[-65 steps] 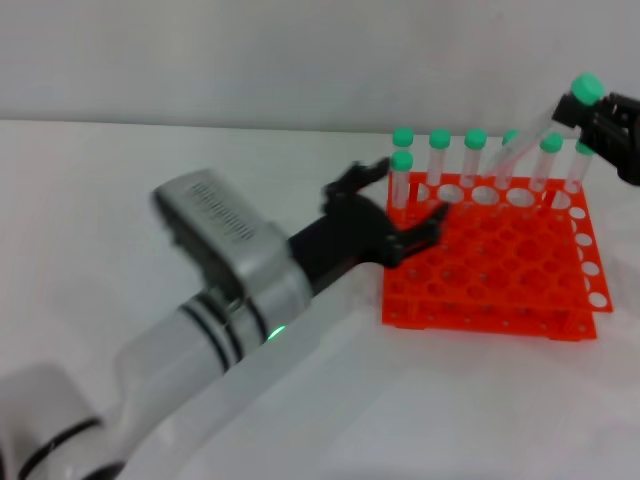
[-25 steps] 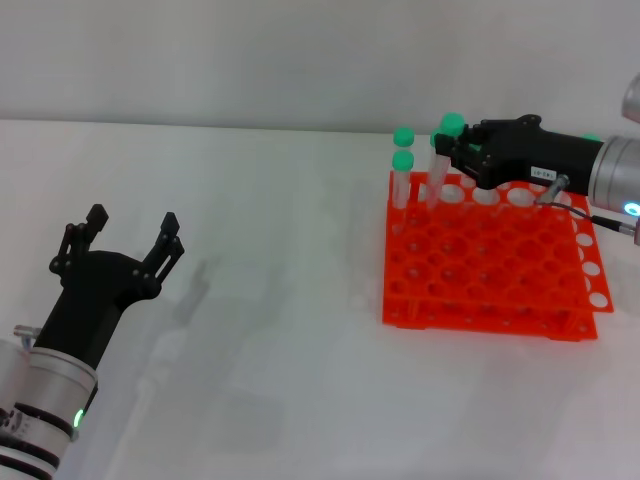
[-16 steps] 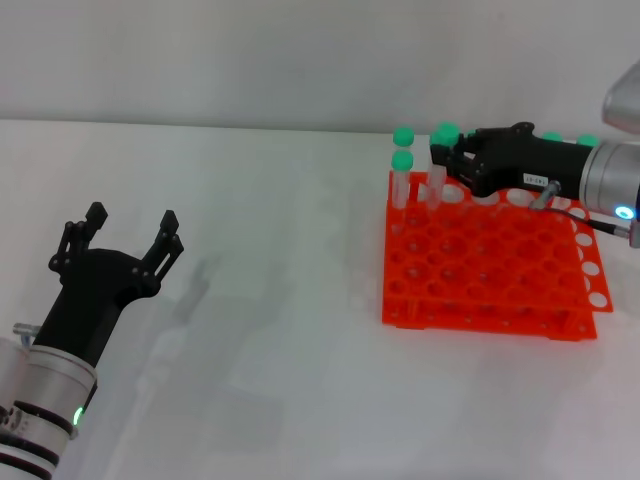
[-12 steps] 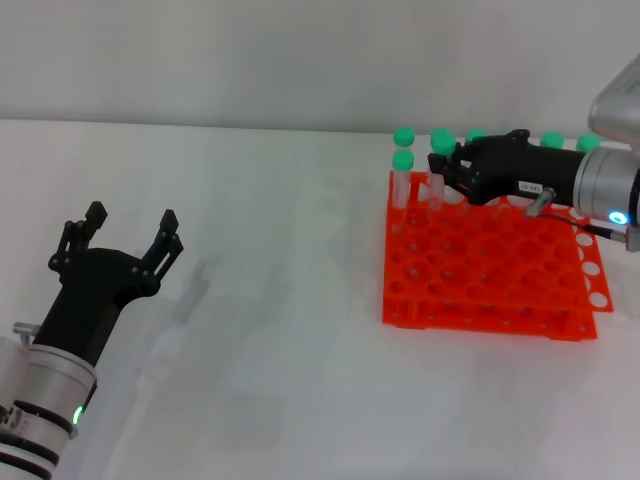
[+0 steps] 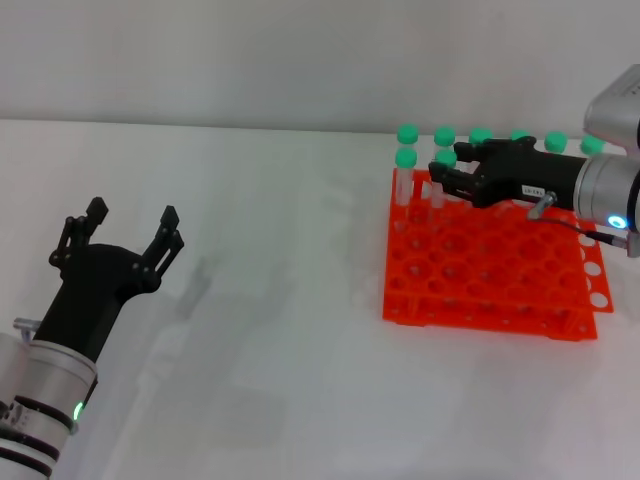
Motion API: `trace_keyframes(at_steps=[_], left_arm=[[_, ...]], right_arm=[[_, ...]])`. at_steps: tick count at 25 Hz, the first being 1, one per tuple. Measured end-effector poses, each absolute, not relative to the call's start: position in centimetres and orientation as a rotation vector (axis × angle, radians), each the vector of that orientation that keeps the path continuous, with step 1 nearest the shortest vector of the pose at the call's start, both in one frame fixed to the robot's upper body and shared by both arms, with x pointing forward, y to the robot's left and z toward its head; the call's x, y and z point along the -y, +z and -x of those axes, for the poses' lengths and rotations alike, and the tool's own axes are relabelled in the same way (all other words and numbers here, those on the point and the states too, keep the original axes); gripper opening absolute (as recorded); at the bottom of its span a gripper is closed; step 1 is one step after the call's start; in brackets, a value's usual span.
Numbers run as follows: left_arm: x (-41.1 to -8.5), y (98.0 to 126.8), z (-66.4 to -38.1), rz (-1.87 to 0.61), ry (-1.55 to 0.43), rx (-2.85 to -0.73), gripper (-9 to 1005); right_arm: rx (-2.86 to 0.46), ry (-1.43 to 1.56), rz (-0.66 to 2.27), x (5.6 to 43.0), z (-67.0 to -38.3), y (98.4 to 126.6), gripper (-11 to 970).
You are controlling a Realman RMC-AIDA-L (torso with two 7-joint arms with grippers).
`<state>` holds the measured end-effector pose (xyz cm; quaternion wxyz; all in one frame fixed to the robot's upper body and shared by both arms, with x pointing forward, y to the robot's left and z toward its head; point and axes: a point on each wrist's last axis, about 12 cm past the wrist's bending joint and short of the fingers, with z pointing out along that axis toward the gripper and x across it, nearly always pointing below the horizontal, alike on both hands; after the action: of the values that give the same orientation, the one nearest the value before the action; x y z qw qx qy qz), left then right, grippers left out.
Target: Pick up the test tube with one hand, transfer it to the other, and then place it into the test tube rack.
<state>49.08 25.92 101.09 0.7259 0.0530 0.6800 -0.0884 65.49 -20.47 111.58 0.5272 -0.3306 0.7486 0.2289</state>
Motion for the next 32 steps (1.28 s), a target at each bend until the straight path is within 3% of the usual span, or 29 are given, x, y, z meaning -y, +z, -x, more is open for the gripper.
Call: trace_keyframes(at_steps=[9,15,25,32], left_arm=[[-25.9,101.2,-49.3,-0.123,-0.195,-1.497,870],[-25.8,101.3,-49.5,-0.111,-0.216,-1.494,870],[-25.7,102.5,-51.8,-0.059,-0.234,-1.464,870],[-25.6,103.2,-53.7,-0.002,-0.245,-1.462,870]], right_arm=[[-1.799,0.623,0.733,22.1,-64.1,110.8,562],[-1.709,0.687,0.669,25.3,-61.0,110.5,817],[-1.555,0.305,0.195,35.7,-54.4,106.0,817],[-1.557,0.079,-0.085,38.4,-52.6,103.6,817]])
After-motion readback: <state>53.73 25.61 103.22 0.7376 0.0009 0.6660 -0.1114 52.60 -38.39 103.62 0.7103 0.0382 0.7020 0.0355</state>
